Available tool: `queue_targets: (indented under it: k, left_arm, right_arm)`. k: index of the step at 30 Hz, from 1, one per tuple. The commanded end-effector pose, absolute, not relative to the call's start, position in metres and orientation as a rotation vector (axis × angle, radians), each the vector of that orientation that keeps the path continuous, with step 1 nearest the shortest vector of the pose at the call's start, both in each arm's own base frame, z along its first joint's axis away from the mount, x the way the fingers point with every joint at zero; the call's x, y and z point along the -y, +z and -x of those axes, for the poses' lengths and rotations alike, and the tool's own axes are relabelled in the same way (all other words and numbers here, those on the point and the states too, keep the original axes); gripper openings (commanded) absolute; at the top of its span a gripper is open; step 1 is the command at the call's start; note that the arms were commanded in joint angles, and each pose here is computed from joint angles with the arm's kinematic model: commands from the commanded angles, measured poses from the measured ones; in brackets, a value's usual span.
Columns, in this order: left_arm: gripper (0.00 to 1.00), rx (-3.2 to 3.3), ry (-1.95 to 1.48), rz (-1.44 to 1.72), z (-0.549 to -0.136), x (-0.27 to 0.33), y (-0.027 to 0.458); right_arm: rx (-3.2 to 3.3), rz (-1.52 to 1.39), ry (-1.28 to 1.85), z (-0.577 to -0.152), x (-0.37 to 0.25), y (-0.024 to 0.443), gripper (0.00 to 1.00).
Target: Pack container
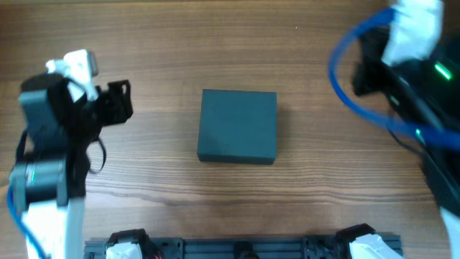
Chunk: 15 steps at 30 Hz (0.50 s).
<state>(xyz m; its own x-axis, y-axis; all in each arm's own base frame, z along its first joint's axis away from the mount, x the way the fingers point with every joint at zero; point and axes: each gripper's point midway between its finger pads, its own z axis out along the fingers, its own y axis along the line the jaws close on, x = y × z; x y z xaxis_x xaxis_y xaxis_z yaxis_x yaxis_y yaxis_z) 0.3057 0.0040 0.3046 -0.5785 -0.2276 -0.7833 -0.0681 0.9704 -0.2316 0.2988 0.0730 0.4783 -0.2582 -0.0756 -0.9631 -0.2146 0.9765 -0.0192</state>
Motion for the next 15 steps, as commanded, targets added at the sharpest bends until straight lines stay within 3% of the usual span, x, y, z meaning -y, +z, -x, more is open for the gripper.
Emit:
queue_targets:
  k: [1,5,8,12,13,15]
  left_arm:
    - [0.63,-2.043,-0.012,0.241,-0.260,-0.029,0.343]
    - [0.66,-1.892,0.061,0.274,-0.211,-0.036,0.375]
    - [0.73,-1.842,0.063,0.272,-0.180,-0.034,0.380]
    - [0.81,-1.950,0.107,0.246,-0.173,-0.035,0.348]
    - [0.95,-2.008,0.117,0.238,-0.177,-0.035,0.328]
    - [1.00,-2.075,0.116,0.242,-0.183,-0.036,0.300]
  right_arm:
    - [-1.690,0.182,0.084,-0.226,-0.044,0.518,0.04]
    - [-1.626,0.162,0.054,-0.145,-0.016,0.519,0.04]
    - [-1.678,0.146,0.041,-0.097,0.001,0.489,0.04]
    - [-1.822,-0.008,-0.015,-0.076,0.028,0.446,0.05]
    - [-1.862,-0.024,-0.030,-0.075,0.031,0.435,0.05]
    - [-1.913,-0.011,-0.048,-0.081,0.029,0.422,0.04]
